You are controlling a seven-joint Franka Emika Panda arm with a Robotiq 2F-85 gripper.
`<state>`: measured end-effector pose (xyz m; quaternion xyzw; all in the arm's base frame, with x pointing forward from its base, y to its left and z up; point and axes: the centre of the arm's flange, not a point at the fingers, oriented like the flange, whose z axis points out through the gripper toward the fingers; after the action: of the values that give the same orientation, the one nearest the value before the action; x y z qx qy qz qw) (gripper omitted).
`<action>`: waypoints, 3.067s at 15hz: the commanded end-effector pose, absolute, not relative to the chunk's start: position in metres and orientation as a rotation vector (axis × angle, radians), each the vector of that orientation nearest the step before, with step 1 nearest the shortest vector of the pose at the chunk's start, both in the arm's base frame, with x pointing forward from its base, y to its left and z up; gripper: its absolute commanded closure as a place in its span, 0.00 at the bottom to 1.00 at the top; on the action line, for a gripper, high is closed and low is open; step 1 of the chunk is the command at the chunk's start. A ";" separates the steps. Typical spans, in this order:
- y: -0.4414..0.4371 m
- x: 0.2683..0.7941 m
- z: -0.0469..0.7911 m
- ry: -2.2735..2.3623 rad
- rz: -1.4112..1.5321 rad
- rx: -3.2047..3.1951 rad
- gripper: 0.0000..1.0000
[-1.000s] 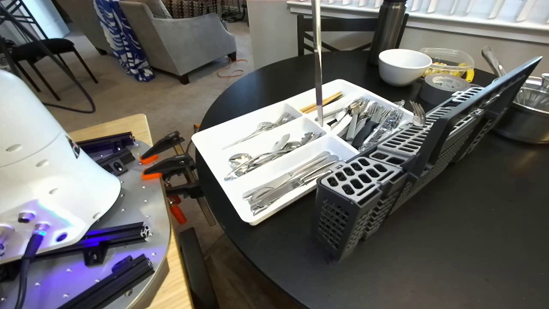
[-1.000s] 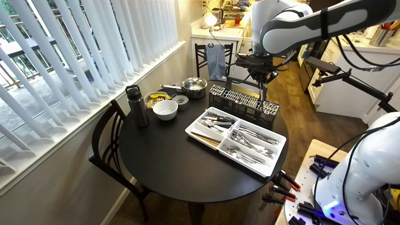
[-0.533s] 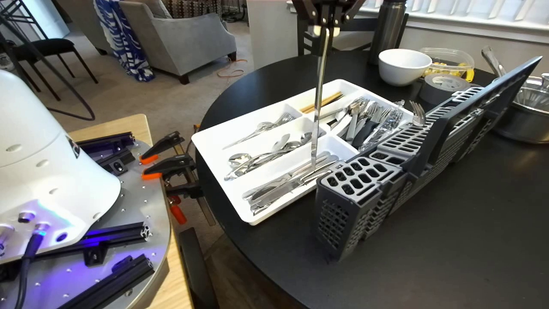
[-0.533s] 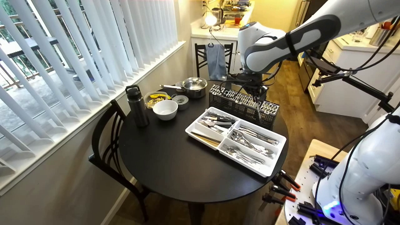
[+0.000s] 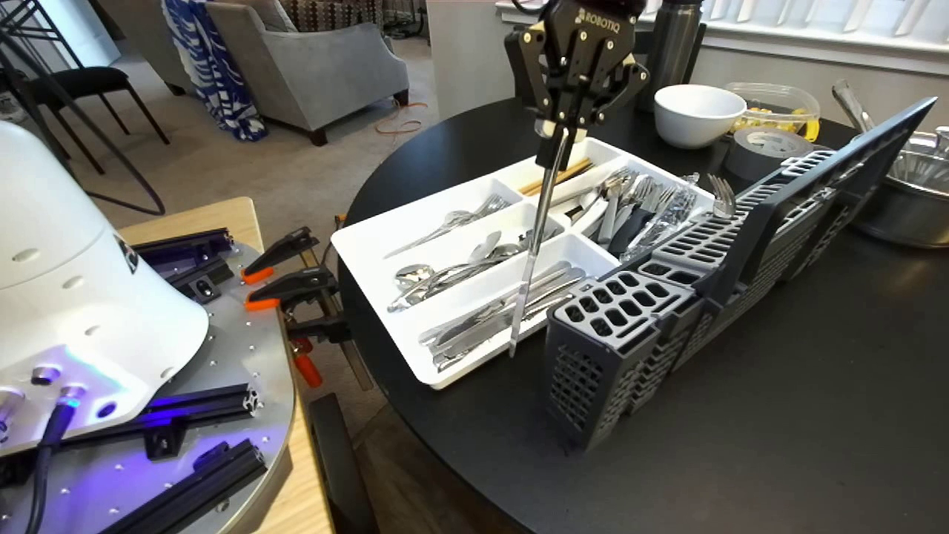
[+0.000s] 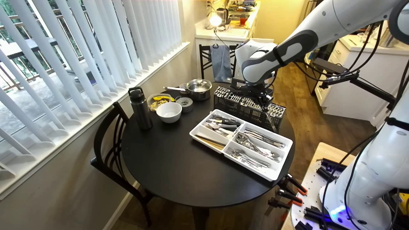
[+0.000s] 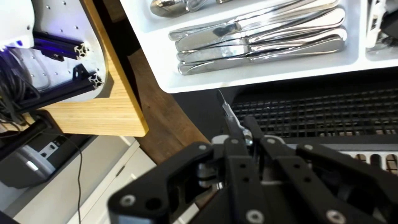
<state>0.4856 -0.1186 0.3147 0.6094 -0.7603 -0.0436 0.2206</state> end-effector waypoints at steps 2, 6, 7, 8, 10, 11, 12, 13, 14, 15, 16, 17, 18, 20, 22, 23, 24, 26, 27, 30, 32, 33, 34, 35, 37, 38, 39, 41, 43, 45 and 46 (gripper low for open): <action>-0.118 0.497 0.303 -2.097 -0.147 1.533 0.98; -0.108 0.502 0.312 -2.108 -0.172 1.508 0.98; -0.104 0.502 0.317 -2.109 -0.169 1.505 0.98; -0.101 0.502 0.322 -2.109 -0.169 1.502 0.98; -0.096 0.503 0.329 -2.116 -0.186 1.473 0.98; -0.095 0.504 0.330 -2.115 -0.203 1.462 0.98; -0.095 0.504 0.329 -2.116 -0.215 1.446 0.98; -0.095 0.505 0.329 -2.121 -0.234 1.429 0.98; -0.096 0.507 0.327 -2.129 -0.267 1.414 0.98; -0.096 0.508 0.325 -2.133 -0.294 1.398 0.98; -0.096 0.509 0.322 -2.138 -0.319 1.389 0.98; -0.097 0.509 0.319 -2.143 -0.335 1.386 0.98; -0.098 0.508 0.315 -2.141 -0.345 1.398 0.98; -0.101 0.511 0.305 -2.145 -0.350 1.385 0.98; -0.105 0.513 0.290 -2.133 -0.358 1.375 0.98; -0.107 0.513 0.282 -2.119 -0.364 1.375 0.98; -0.108 0.513 0.274 -2.111 -0.368 1.369 0.98; -0.108 0.512 0.260 -2.093 -0.387 1.367 0.98; -0.107 0.511 0.255 -2.084 -0.392 1.366 0.98; -0.106 0.511 0.245 -2.061 -0.394 1.366 0.66; -0.105 0.512 0.243 -2.054 -0.397 1.373 0.60; -0.105 0.512 0.243 -2.054 -0.394 1.374 0.53; -0.104 0.512 0.243 -2.054 -0.392 1.379 0.47; -0.103 0.512 0.244 -2.055 -0.390 1.384 0.41; -0.102 0.512 0.247 -2.061 -0.376 1.402 0.28; -0.102 0.512 0.249 -2.067 -0.363 1.414 0.23; -0.101 0.512 0.251 -2.073 -0.355 1.427 0.15; -0.100 0.515 0.254 -2.085 -0.339 1.447 0.02; -0.100 0.517 0.256 -2.088 -0.329 1.474 0.00; -0.099 0.515 0.258 -2.060 -0.325 1.560 0.00; -0.099 0.514 0.260 -2.062 -0.319 1.587 0.00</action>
<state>0.5245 -0.1010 0.2501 0.5495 -0.7754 -0.1228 0.2859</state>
